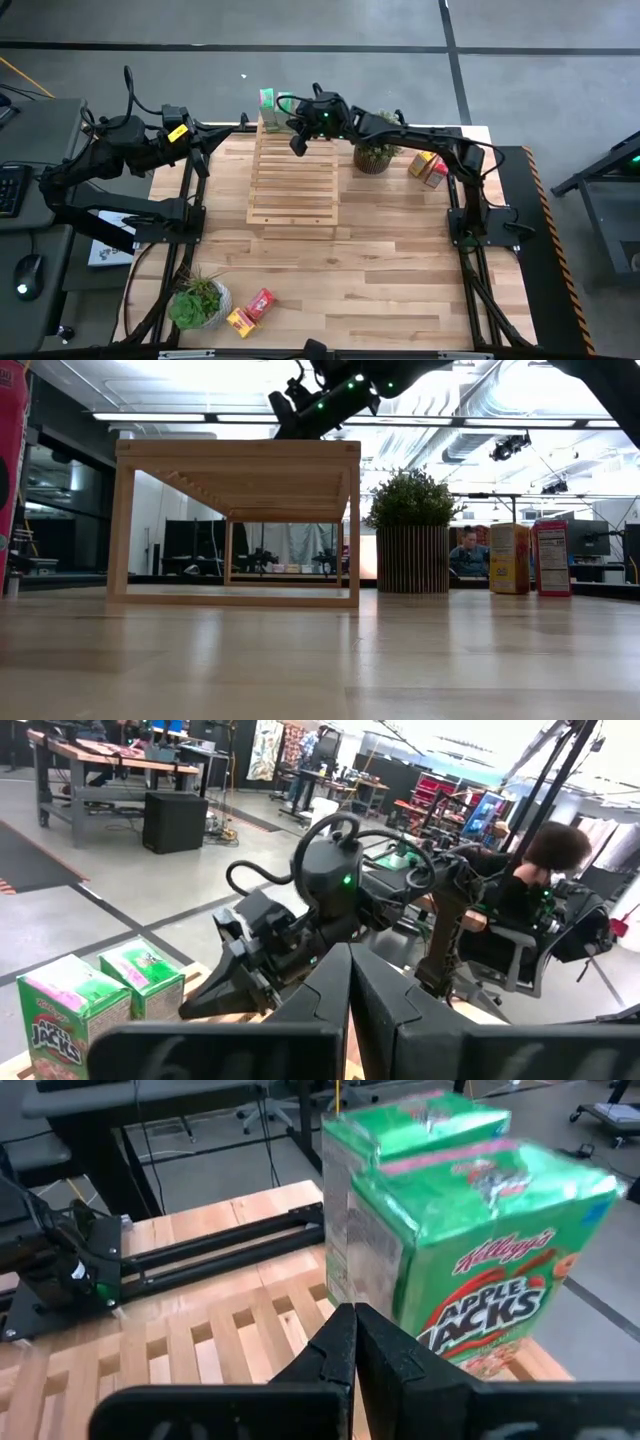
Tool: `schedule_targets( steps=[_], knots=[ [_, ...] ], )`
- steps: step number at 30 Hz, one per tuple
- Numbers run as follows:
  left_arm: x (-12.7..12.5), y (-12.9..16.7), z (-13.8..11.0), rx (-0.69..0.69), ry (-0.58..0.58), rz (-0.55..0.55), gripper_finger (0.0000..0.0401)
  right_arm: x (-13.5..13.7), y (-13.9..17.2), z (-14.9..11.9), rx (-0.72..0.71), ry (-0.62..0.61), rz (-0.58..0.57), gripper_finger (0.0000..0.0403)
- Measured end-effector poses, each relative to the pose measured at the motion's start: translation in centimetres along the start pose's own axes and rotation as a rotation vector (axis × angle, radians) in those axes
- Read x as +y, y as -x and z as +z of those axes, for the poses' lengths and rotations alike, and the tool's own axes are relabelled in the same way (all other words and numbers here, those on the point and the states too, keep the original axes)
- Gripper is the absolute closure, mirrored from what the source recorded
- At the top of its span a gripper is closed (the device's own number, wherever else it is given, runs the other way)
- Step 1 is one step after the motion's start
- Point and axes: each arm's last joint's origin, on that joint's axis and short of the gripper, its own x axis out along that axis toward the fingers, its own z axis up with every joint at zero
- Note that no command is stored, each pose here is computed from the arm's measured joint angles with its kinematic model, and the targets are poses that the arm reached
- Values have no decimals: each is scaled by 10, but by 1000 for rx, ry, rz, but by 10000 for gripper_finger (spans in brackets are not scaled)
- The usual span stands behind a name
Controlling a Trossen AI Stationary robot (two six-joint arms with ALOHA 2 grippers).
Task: Stack cereal on shelf
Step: Put the green cereal box on the shelf aligned with the other green cereal box, then put the top red cereal box on the shelf
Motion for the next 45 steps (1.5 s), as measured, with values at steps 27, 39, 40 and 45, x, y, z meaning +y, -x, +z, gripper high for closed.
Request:
schedule_targets(
  steps=[27, 39, 40, 45],
  knots=[
    [0, 0, 0, 0, 0, 0, 401, -3, -2, 3, -51, -28, -70, 403],
    [0, 0, 0, 0, 0, 0, 401, 0, 7, 4, 10, -64, 24, 403],
    [0, 0, 0, 0, 0, 0, 401, 0, 14, 6, 36, -62, 46, 403],
    [0, 0, 0, 0, 0, 0, 401, 8, 63, 17, 195, -3, 148, 403]
  ],
)
